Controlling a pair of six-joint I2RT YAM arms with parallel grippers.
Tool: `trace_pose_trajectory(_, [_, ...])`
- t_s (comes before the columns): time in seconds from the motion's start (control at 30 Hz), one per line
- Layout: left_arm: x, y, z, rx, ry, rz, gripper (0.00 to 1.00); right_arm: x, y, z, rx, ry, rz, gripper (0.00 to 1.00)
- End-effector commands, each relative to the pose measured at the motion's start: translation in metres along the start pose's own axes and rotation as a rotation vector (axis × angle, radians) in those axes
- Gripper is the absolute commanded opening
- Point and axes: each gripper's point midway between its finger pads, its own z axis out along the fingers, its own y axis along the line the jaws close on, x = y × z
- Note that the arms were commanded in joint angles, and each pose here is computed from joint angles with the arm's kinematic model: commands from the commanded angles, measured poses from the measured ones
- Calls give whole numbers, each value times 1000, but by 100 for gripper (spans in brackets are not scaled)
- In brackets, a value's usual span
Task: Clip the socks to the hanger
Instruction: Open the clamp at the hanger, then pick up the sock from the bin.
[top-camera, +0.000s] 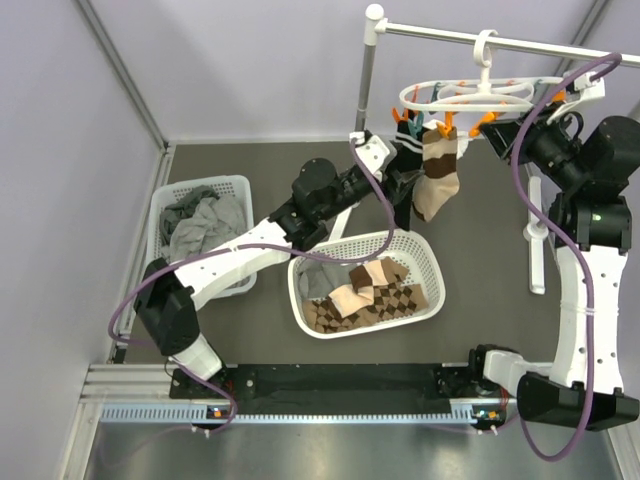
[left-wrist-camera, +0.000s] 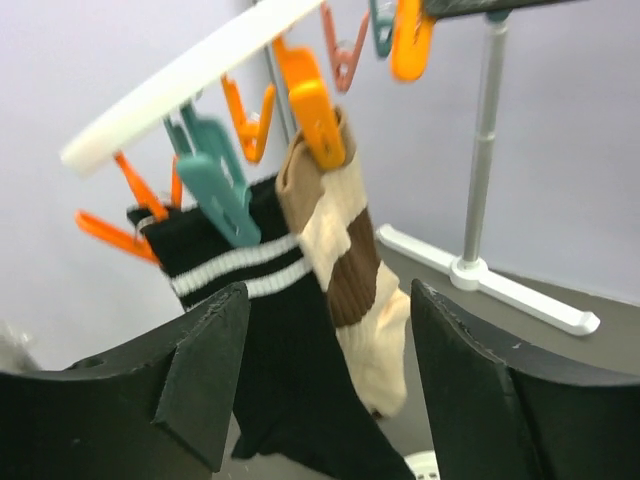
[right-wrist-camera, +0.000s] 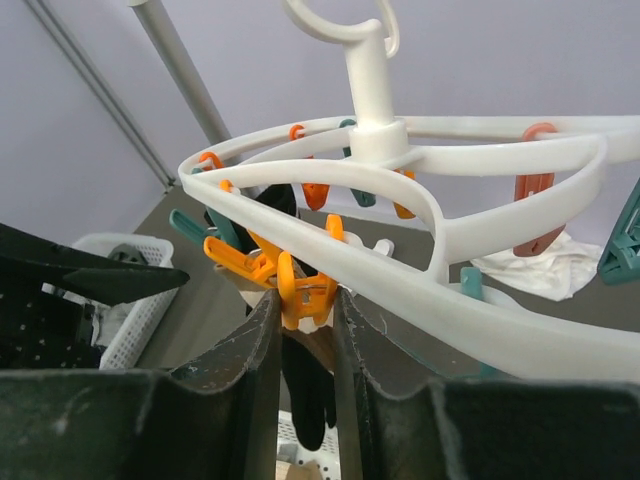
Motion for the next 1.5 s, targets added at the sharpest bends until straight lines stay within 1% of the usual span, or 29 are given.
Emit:
trace_pose_trajectory(0.0, [-47, -20, -5, 77, -146, 88, 72, -20, 7, -6, 8, -28, 22, 0])
trace_pose_trajectory(0.13, [-37, -31, -13, 105, -111, 92, 73, -21, 7, -6, 14, -28, 31, 0])
trace_pose_trajectory(0.2, [-20, -35, -19, 115, -57, 88, 73, -23, 7, -7, 14, -35, 27, 0])
trace_pose_trajectory(0.23, [-20, -36, -24, 116, -51, 90, 73, -22, 6, -5, 16, -32, 33, 0])
trace_pose_trajectory(0.3, [0, -40, -33, 125, 14, 76, 74, -21, 5, -4, 15, -31, 36, 0])
trace_pose_trajectory(0.33, [1, -41, -38, 126, 28, 72, 74, -21, 4, -3, 17, -31, 37, 0])
trace_pose_trajectory(0.4, [28, -46, -50, 137, 118, 52, 75, -20, 4, -3, 17, -30, 38, 0])
trace_pose_trajectory(0.47, [42, -48, -60, 127, 177, 36, 75, -20, 4, -3, 17, -30, 40, 0])
trace_pose_trajectory(0.5, [63, -50, -70, 129, 254, 27, 75, -20, 3, -3, 18, -30, 35, 0])
trace_pose_trajectory(0.57, [79, -50, -81, 114, 319, 20, 75, -19, 2, -2, 21, -26, 36, 0])
trace_pose_trajectory(0.6, [99, -52, -93, 110, 393, 10, 75, -18, 1, -2, 22, -23, 34, 0])
trace_pose_trajectory(0.8, [143, -63, -125, 111, 564, -80, 75, -15, -1, 0, 23, -16, 36, 0])
trace_pose_trajectory(0.83, [157, -66, -135, 114, 629, -90, 75, -15, -1, 0, 22, -17, 36, 0])
trace_pose_trajectory(0.93, [178, -68, -142, 106, 722, -111, 74, -13, -2, 1, 22, -17, 39, 0])
trace_pose_trajectory(0.97, [185, -69, -149, 110, 765, -115, 72, -11, -3, 3, 22, -16, 41, 0])
trace_pose_trajectory(1.0, [186, -69, -146, 108, 775, -116, 71, -11, -4, 3, 22, -18, 41, 0])
trace_pose_trajectory(1.07, [196, -68, -147, 103, 831, -120, 68, -8, -6, 4, 25, -14, 46, 0])
trace_pose_trajectory(1.13, [212, -70, -148, 104, 893, -121, 64, -7, -6, 4, 25, -11, 49, 0])
trace_pose_trajectory(1.17, [212, -70, -145, 104, 908, -122, 59, -6, -6, 4, 27, -12, 46, 0])
trace_pose_trajectory(1.2, [223, -72, -145, 108, 942, -124, 57, -6, -7, 4, 32, -12, 44, 0])
trace_pose_trajectory(1.27, [225, -73, -139, 103, 948, -115, 54, -5, -8, 3, 39, -14, 38, 0])
trace_pose_trajectory(1.3, [232, -74, -137, 100, 959, -108, 54, -4, -9, 3, 42, -13, 37, 0])
trace_pose_trajectory(1.37, [234, -74, -129, 90, 957, -80, 53, -3, -9, 4, 40, -10, 37, 0])
trace_pose_trajectory(1.43, [246, -78, -125, 94, 981, -76, 49, -3, -10, 4, 40, -10, 36, 0])
trace_pose_trajectory(1.47, [244, -78, -118, 92, 974, -76, 48, -2, -10, 4, 40, -9, 37, 0])
